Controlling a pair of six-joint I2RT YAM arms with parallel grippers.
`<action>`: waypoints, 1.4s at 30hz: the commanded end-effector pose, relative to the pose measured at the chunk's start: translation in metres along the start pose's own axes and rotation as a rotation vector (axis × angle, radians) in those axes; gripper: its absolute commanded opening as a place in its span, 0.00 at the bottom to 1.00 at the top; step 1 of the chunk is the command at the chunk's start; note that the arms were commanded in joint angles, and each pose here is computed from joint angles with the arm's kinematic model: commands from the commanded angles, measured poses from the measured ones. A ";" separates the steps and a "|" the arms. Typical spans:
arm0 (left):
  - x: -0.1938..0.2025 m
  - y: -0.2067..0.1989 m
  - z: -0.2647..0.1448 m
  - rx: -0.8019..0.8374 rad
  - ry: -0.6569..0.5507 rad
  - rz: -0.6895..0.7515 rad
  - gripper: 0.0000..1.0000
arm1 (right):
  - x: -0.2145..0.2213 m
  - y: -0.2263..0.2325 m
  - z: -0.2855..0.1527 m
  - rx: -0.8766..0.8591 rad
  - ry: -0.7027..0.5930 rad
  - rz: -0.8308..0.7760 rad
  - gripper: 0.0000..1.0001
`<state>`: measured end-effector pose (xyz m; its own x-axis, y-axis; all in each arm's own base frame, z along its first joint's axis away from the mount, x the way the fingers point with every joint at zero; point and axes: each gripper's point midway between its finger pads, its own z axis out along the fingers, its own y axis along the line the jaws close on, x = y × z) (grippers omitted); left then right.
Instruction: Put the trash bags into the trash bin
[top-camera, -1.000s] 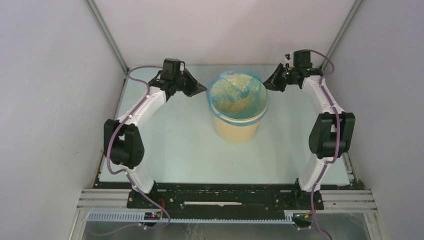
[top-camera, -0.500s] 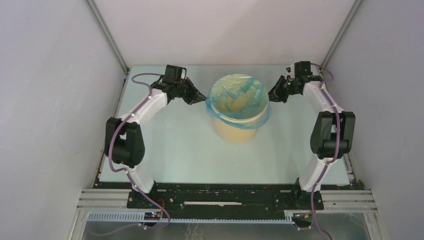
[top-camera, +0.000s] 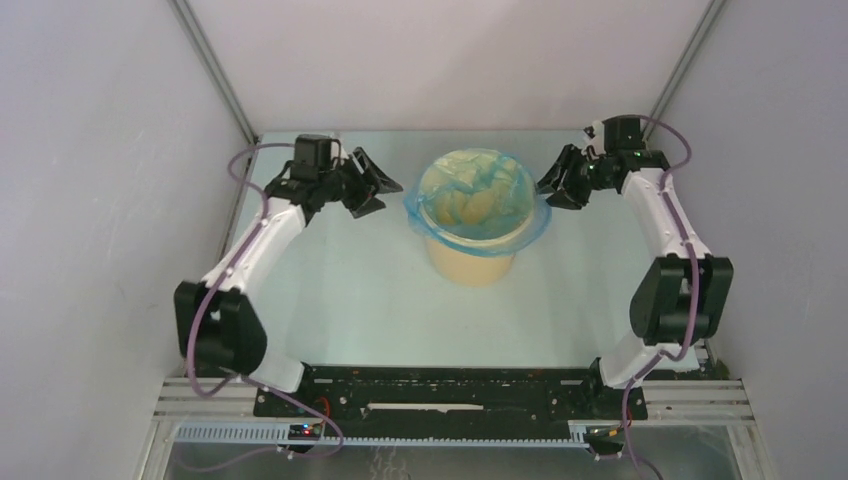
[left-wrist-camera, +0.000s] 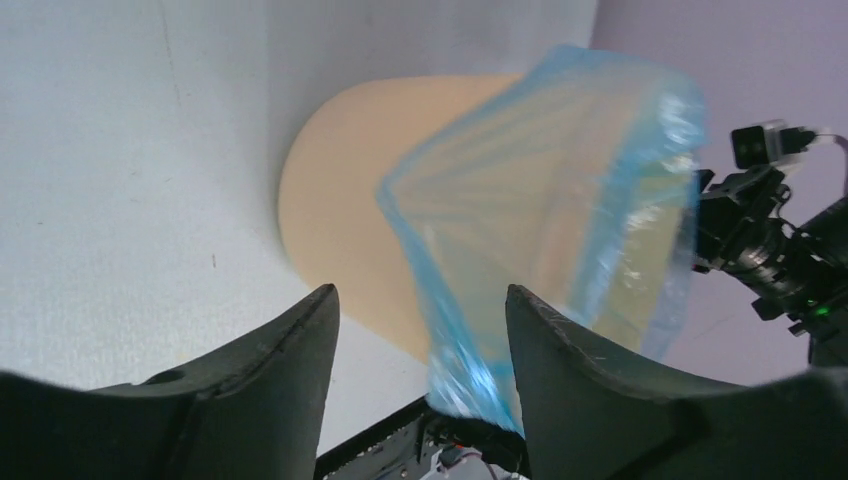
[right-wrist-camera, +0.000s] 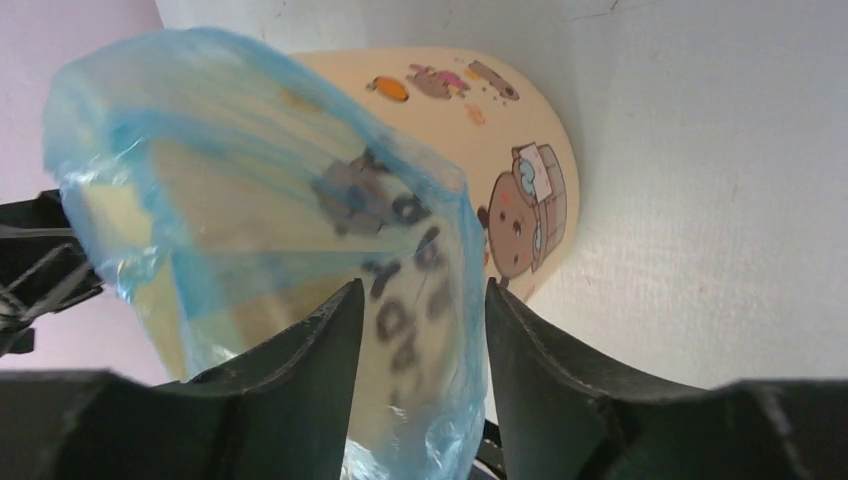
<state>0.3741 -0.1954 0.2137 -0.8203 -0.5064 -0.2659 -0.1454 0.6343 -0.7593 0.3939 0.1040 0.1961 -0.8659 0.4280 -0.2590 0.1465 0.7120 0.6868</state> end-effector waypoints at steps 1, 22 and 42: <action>0.006 -0.012 -0.039 0.057 -0.073 0.051 0.69 | 0.016 0.011 -0.043 0.027 -0.035 -0.063 0.59; 0.042 -0.007 -0.002 0.199 0.022 -0.160 0.83 | 0.058 0.016 -0.070 -0.188 -0.051 0.028 0.79; 0.070 0.005 0.019 0.186 0.072 -0.130 0.57 | 0.053 0.010 -0.068 -0.197 -0.049 0.037 0.75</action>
<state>0.3252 -0.2355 0.1639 -0.8410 -0.5371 -0.0655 -0.2371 0.4746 -0.8477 0.3164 0.0995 0.2311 -0.8385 0.4892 -0.2398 0.1090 0.5818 0.8060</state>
